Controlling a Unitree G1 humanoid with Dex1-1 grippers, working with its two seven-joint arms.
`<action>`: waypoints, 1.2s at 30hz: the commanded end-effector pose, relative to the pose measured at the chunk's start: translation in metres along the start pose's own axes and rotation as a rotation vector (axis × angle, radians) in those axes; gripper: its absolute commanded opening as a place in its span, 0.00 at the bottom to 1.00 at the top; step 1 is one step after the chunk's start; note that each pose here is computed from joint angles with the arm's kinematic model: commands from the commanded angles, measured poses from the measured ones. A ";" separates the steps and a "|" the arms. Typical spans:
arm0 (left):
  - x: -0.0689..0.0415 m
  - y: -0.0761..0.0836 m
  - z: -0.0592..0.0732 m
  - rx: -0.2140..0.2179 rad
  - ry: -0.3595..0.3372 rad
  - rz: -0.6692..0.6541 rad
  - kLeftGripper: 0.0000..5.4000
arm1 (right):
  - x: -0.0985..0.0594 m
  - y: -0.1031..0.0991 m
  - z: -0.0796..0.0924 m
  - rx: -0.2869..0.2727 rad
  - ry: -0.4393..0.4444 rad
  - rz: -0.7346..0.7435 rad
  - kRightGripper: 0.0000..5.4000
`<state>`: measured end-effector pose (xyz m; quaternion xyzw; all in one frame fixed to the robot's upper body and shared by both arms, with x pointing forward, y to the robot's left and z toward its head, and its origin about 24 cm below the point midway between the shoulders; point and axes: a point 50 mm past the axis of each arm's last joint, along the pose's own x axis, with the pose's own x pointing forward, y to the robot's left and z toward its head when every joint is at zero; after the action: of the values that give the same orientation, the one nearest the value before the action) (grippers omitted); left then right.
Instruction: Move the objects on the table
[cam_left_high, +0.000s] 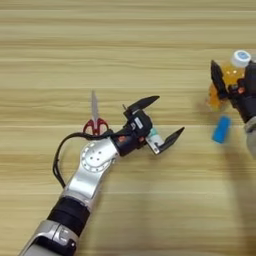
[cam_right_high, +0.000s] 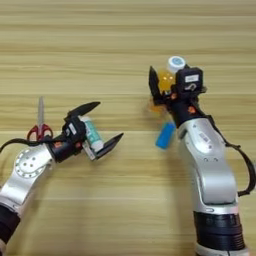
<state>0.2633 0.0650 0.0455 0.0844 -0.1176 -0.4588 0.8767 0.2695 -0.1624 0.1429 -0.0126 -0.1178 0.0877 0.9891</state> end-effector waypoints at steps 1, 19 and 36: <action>-0.001 -0.004 0.004 -0.030 -0.032 -0.036 1.00 | 0.004 0.016 0.005 0.006 -0.023 0.068 0.66; -0.002 -0.004 0.008 -0.098 -0.056 -0.045 1.00 | -0.006 0.065 -0.015 0.089 0.057 0.273 0.66; -0.002 -0.001 0.006 -0.098 -0.043 -0.024 1.00 | -0.018 0.089 -0.016 0.161 0.086 0.386 0.66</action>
<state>0.2586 0.0656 0.0522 0.0328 -0.1194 -0.4781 0.8695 0.2435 -0.0813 0.1126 0.0322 -0.0524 0.2734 0.9599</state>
